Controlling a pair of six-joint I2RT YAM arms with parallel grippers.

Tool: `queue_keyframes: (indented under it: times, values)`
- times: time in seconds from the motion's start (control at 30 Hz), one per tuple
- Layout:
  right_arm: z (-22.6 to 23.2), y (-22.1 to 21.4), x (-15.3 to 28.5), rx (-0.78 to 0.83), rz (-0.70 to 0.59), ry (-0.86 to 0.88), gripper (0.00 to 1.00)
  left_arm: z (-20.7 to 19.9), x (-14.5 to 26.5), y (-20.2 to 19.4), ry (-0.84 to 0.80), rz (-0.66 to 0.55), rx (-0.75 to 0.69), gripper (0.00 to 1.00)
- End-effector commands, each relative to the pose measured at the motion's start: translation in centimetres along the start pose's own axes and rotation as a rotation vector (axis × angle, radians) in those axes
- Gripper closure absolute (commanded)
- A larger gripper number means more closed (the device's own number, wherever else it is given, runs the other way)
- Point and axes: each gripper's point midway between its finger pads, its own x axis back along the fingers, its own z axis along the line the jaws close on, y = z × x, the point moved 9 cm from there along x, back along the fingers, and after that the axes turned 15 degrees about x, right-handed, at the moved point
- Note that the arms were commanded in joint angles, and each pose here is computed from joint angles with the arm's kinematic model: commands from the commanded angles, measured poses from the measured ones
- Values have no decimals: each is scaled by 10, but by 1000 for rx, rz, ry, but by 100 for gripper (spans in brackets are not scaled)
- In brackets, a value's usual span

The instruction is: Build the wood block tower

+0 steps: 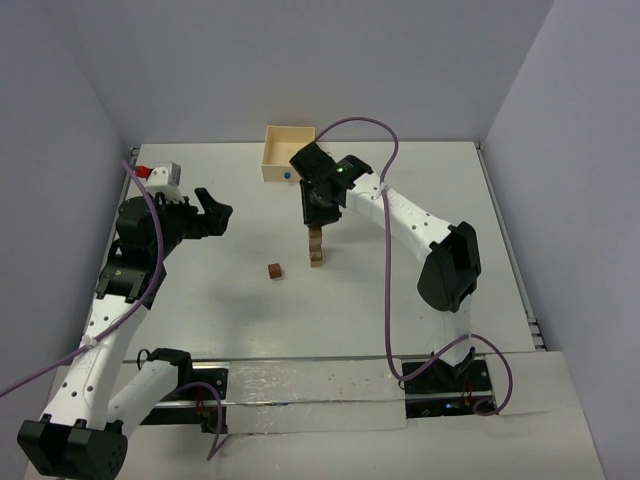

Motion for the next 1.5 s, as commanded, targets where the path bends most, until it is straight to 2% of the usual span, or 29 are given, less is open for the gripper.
queue_keyframes:
  times: [0.0,0.47,0.57,0.63,0.73,1.0,1.1,1.13,1.2,1.33,1.47]
  values:
    - [-1,11,3,-11,-35,-2,55,-6,1,11,-36,-57,-14,1]
    - [3,14,17,2,-60,69,14,-6,1,10,-41,-47,-19,1]
    - [6,17,30,30,-90,131,6,-9,1,10,-81,9,-82,1]
    - [6,19,42,82,-123,172,2,-15,4,1,-200,121,-161,1]
    - [4,20,64,146,-179,227,0,-13,9,-13,-333,267,-314,2]
    - [-16,15,131,284,-374,323,0,-2,7,-44,-572,465,-510,7]
    - [-28,13,154,310,-446,344,0,10,0,-57,-645,540,-640,8]
    - [-31,11,158,315,-458,349,0,11,-3,-55,-683,531,-735,9]
    - [-44,5,160,312,-468,330,0,17,-7,-64,-748,605,-855,12]
    - [-63,-3,170,281,-503,273,0,16,-18,-67,-788,607,-1056,16]
    - [-89,-4,174,217,-524,200,0,13,-35,-78,-781,616,-1051,23]
